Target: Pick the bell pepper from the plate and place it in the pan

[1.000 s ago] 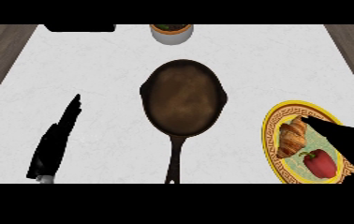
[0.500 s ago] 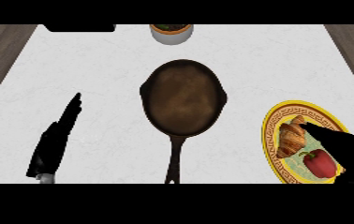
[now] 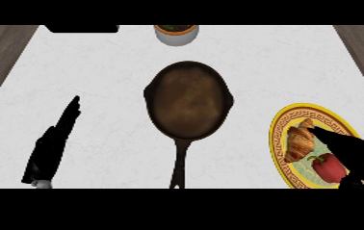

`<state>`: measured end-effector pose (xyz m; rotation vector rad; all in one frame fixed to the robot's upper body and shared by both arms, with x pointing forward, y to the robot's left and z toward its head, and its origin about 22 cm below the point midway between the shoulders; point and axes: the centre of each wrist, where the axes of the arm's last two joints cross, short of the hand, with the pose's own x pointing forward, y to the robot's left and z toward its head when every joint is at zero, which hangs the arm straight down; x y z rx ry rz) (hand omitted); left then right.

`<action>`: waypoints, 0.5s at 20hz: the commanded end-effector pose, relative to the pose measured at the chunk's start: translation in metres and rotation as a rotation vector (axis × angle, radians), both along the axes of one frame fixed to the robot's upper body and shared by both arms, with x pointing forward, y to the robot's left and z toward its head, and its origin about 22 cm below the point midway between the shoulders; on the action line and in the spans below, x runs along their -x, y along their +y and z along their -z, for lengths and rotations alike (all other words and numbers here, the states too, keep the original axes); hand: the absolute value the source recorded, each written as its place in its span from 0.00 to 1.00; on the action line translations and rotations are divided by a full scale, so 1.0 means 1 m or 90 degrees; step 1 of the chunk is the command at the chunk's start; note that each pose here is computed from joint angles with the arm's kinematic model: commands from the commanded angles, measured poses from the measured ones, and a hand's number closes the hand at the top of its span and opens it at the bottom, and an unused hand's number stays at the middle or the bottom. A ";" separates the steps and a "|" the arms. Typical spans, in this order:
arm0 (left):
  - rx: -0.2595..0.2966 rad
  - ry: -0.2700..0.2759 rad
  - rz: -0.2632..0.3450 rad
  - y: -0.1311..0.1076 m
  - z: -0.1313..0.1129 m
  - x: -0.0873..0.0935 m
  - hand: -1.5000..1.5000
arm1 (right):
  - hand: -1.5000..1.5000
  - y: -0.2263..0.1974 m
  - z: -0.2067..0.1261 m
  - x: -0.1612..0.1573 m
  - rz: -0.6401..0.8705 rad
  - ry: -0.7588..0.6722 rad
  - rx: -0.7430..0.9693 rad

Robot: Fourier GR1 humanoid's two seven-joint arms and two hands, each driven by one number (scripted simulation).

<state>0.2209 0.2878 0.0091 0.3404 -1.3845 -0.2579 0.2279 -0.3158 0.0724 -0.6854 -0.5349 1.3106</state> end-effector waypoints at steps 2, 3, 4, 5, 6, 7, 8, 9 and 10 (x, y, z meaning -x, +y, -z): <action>0.000 0.008 -0.007 -0.015 -0.010 -0.015 0.50 | 0.00 0.004 0.014 0.004 -0.011 -0.001 -0.007; -0.001 0.003 -0.002 -0.016 -0.003 -0.010 0.50 | 0.00 -0.017 -0.002 -0.018 0.003 -0.007 -0.006; -0.008 0.005 0.004 -0.007 0.011 0.001 0.50 | 0.00 0.000 0.028 0.003 -0.002 0.001 0.000; -0.011 0.001 -0.002 -0.008 0.004 -0.008 0.50 | 0.00 -0.020 0.014 0.013 0.004 0.000 -0.005; -0.008 -0.004 0.002 -0.006 0.002 0.010 0.50 | 0.00 -0.007 0.033 0.003 -0.004 0.005 0.000; 0.006 0.012 0.001 -0.002 0.012 0.008 0.50 | 0.00 0.003 0.049 0.012 0.004 -0.002 -0.017; 0.006 0.000 -0.006 -0.006 0.006 -0.011 0.50 | 0.00 -0.018 0.027 -0.007 0.009 -0.016 -0.012; 0.003 0.006 0.002 -0.009 0.004 -0.014 0.50 | 1.00 -0.004 0.048 -0.013 -0.010 -0.026 -0.029; 0.012 0.004 -0.005 0.005 0.000 0.010 0.50 | 1.00 0.002 0.048 0.006 0.003 -0.045 -0.065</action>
